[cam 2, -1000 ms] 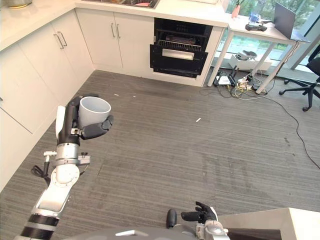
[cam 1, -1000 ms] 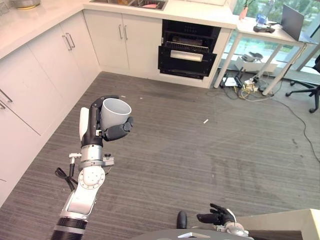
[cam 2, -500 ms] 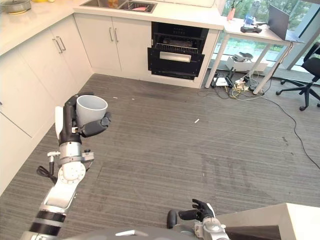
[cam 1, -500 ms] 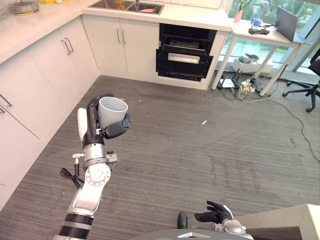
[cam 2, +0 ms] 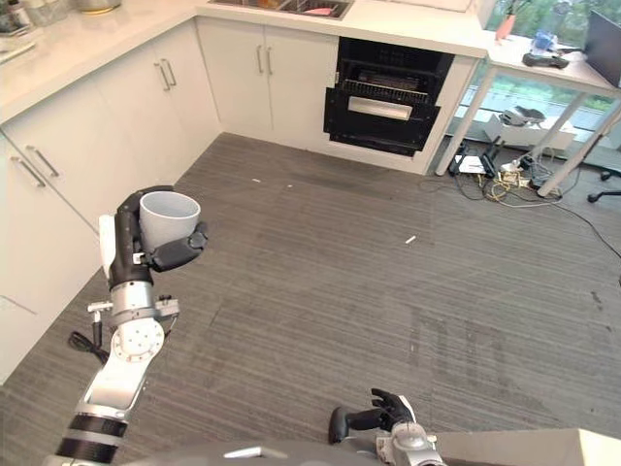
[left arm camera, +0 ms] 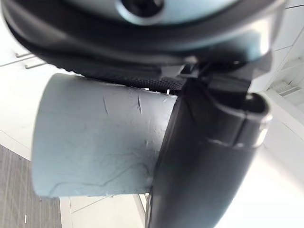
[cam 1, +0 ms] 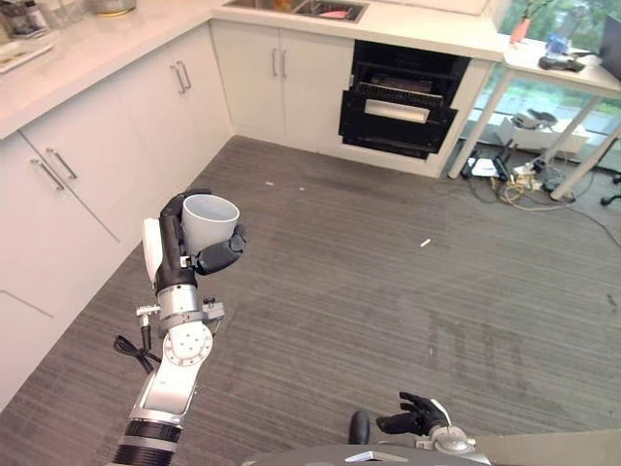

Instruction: Place the dishes in the dishwasher.

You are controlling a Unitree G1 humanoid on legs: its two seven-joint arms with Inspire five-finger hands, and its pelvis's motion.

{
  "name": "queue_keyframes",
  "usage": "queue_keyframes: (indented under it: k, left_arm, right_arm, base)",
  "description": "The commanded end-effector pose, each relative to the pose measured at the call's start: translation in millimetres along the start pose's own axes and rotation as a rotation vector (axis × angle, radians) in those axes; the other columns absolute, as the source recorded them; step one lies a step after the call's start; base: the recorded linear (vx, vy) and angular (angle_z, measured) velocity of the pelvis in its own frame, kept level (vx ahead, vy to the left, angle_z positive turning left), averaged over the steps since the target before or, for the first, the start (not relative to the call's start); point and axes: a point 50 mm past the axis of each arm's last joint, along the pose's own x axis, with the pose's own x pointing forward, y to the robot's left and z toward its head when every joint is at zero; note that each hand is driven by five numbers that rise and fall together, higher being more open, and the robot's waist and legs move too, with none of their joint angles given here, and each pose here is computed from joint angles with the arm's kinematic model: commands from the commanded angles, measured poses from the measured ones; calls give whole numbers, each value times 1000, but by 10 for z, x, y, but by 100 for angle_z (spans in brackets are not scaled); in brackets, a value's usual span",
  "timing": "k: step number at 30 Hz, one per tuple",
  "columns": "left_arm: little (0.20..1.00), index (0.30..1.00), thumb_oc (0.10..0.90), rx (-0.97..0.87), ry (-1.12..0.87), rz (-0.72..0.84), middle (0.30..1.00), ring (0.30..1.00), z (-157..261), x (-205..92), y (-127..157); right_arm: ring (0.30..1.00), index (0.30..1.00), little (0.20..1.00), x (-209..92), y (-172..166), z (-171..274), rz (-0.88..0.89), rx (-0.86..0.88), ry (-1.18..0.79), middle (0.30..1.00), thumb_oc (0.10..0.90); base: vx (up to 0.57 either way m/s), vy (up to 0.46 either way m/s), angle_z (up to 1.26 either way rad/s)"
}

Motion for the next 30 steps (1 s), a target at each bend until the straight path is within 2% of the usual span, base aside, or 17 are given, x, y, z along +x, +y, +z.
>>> queue_keyframes:
  k: [1,8,11,14,19,21,22,27,30]
  left_arm:
    - [300,300,400,-72,-219,113,300,300,379,255,162]
    - [300,300,400,-78,-224,95,300,300,387,253,143]
    - [300,300,400,-54,-217,113,300,300,363,209,194]
    - [300,300,400,-60,-212,114,300,300,359,199,199]
    - [300,300,400,-53,-286,56,300,300,511,246,112]
    - [300,300,400,-57,-307,33,300,300,564,263,75]
    - [300,300,400,-51,-356,-26,300,300,654,275,18]
    - [300,300,400,-64,-339,-83,300,300,645,268,-54]
    - [300,300,400,-110,-333,-126,300,300,655,270,-130]
  right_arm:
    - [900,900,900,18,-48,147,-20,-43,-73,900,800]
    - [900,900,900,20,-263,82,-75,-65,-30,900,800]
    - [900,900,900,23,-223,44,-52,-153,-8,900,800]
    - [900,900,900,17,-191,11,-42,-160,2,900,800]
    - [900,900,900,-10,11,-125,1,-146,46,900,800]
    - [900,900,900,-14,56,-122,16,-149,40,900,800]
    - [900,900,900,6,96,-3,28,-152,1,900,800]
    - [900,900,900,34,27,138,-5,-43,-38,900,800]
    - [900,900,900,23,-20,45,-17,-47,-1,900,800]
  base:
    - [-59,-68,22]
    - [236,-19,59]
    - [638,168,32]
    - [423,99,4]
    - [603,226,-74]
    - [493,235,-52]
    - [641,286,-17]
    - [515,130,54]
    - [747,-71,82]
